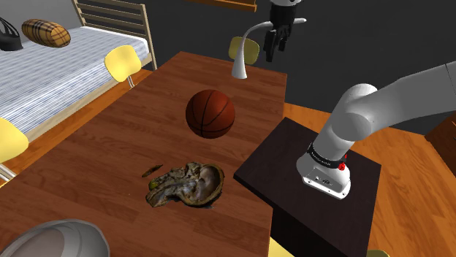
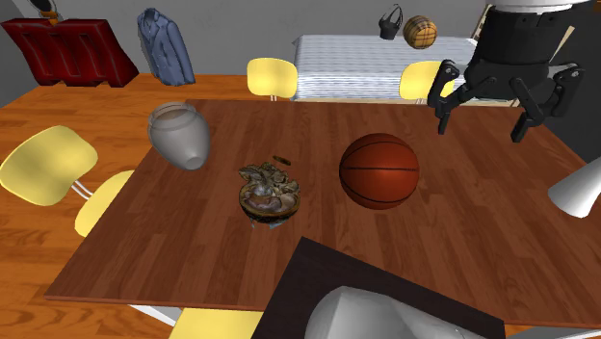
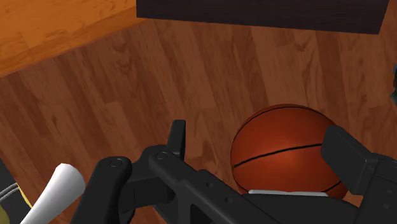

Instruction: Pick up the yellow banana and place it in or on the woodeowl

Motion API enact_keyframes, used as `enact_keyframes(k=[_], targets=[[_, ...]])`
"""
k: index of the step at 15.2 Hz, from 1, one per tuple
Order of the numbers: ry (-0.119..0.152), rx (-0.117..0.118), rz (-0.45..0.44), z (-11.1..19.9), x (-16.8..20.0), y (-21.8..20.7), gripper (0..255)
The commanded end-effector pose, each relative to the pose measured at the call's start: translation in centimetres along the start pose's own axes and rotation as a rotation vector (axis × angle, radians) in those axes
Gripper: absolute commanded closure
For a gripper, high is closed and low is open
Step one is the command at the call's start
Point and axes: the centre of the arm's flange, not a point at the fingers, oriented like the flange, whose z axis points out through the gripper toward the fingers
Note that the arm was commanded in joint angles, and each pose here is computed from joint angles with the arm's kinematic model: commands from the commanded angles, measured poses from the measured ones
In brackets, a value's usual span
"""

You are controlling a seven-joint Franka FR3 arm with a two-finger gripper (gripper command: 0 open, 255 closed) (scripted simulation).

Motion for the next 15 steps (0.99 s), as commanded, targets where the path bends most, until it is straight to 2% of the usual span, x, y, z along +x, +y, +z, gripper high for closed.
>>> enact_keyframes(k=[1, 15], targets=[[0.0, 0.0, 0.0, 0.0, 0.0, 0.0, 0], [0.016, 0.085, -0.279, 10.7, 11.1, -8.8, 0]])
